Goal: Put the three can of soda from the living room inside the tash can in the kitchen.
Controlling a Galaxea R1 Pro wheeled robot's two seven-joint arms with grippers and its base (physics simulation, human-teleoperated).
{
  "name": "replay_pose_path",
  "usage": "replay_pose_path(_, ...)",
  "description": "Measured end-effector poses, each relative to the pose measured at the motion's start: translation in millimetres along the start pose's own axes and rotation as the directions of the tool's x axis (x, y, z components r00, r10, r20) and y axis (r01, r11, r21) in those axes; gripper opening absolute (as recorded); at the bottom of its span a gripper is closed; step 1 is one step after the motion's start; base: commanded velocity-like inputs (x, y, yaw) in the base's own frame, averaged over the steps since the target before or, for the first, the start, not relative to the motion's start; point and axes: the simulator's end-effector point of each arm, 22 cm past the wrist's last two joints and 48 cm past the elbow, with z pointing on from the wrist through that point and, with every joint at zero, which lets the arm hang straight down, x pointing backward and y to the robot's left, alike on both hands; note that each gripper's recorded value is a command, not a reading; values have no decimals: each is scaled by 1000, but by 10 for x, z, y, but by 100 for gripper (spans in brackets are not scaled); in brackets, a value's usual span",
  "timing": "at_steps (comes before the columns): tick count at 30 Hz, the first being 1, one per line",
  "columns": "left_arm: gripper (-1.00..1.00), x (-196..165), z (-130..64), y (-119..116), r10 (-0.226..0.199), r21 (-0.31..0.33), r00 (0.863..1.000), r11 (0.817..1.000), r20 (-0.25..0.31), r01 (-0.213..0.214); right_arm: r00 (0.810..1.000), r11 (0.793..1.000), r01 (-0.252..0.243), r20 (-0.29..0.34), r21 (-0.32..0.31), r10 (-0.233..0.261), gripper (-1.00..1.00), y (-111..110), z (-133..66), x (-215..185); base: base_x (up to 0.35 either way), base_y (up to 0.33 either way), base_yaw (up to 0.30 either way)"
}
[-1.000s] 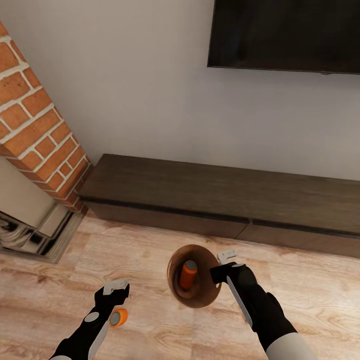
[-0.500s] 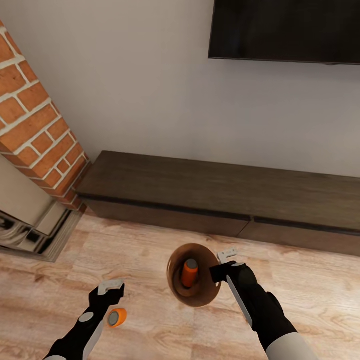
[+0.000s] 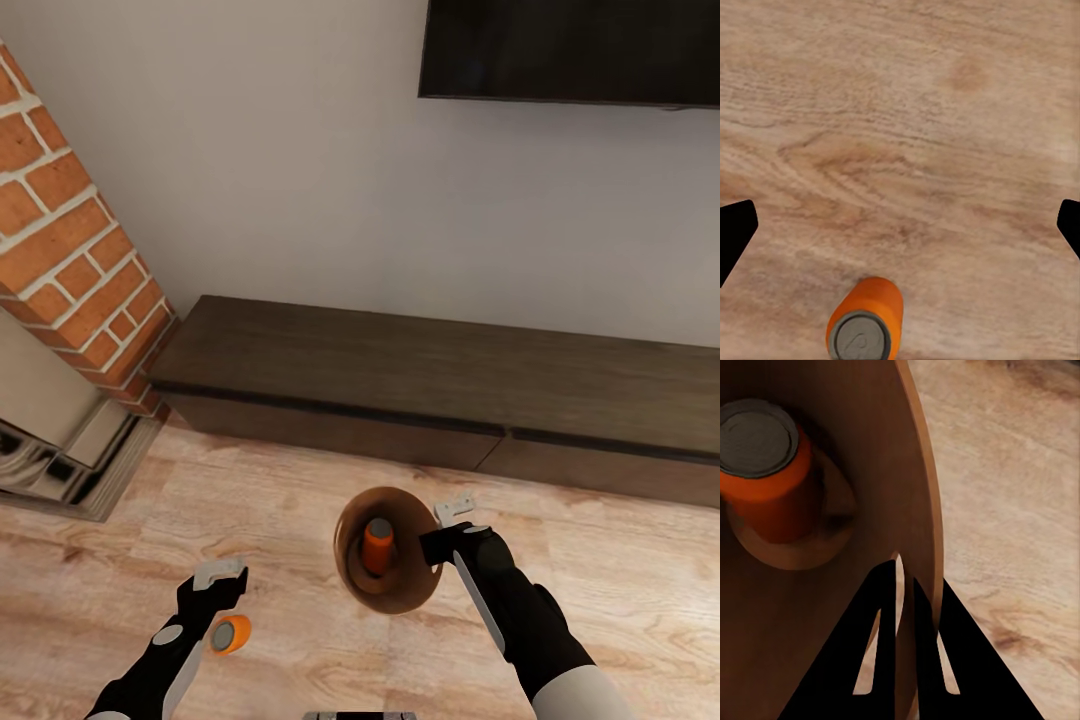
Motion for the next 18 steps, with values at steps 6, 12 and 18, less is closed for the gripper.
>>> replay_pose_path(6, 100, 81, 91, -4, -1, 1, 1000, 1000, 0, 1, 1000, 1000, -1, 0, -1, 1, -100, 4, 110, 48, 0, 0, 0)
replay_pose_path(12, 100, 184, 181, -4, -1, 1, 1000, 1000, -5, 1, 1000, 1000, 0, 0, 0, 0, -100, 3, 222, 98, 0, 0, 0)
replay_pose_path(18, 100, 205, 198, 1, 0, 1, 1000, 1000, -6, 0, 1000, 1000, -1, 0, -2, 1, -100, 8, 244, 110, 0, 0, 0)
